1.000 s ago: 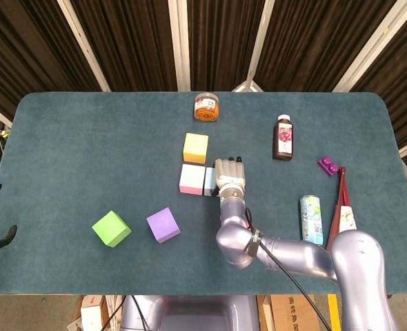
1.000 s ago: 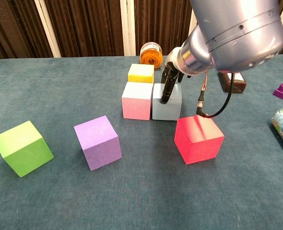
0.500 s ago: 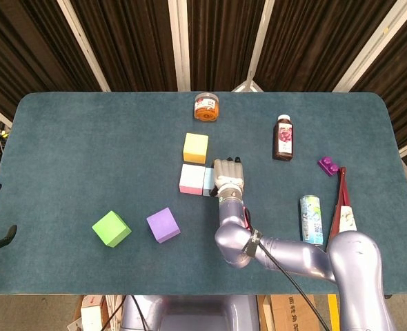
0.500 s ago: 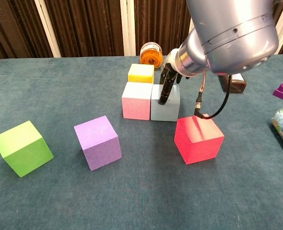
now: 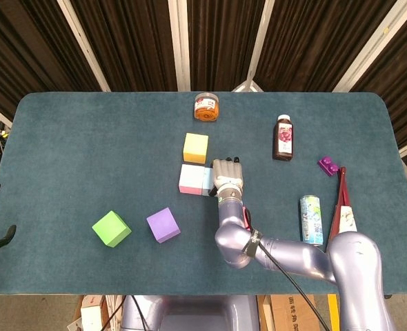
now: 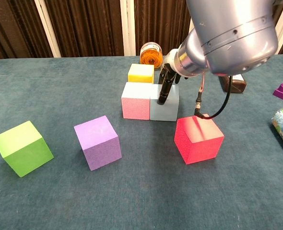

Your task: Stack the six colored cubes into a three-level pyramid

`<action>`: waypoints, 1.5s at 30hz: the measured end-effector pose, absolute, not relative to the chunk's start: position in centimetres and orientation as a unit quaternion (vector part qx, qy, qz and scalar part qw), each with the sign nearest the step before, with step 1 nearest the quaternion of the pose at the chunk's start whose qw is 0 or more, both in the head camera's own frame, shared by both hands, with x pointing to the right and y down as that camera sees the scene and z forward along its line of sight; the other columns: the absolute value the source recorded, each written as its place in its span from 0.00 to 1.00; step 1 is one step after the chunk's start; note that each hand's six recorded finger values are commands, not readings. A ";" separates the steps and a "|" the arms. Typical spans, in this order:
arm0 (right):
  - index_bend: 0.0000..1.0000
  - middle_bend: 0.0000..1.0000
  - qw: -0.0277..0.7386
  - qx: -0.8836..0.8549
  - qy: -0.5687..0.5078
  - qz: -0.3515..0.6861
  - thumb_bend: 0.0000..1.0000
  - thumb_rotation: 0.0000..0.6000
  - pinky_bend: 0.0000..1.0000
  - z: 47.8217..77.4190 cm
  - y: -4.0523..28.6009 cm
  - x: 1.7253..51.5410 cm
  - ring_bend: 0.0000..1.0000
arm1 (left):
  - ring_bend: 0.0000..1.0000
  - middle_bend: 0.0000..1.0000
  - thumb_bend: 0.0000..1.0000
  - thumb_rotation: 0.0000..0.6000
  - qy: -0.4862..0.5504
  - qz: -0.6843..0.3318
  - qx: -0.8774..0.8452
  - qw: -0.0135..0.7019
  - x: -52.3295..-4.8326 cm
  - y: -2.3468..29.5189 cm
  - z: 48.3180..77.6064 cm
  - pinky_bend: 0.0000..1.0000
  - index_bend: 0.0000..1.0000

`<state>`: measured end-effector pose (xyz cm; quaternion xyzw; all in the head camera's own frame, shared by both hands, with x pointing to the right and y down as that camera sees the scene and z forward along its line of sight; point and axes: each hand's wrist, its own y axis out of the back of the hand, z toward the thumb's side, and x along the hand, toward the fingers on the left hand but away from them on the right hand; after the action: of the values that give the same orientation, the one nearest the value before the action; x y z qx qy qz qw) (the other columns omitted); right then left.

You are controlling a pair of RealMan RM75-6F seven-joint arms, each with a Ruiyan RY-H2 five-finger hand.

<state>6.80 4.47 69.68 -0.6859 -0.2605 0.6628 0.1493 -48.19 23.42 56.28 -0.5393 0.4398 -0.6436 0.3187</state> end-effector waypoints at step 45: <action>0.03 0.02 0.239 -0.644 -0.399 0.608 0.28 1.00 0.00 56.6 5.1 25.8 0.00 | 0.00 0.00 0.35 1.00 0.379 -0.604 -0.574 0.402 -43.5 15.9 53.7 0.01 0.03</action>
<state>25.75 5.13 56.61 -0.6436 -0.3993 0.6076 0.2391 -43.50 15.87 53.67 -0.5740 0.3790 -0.6042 0.4023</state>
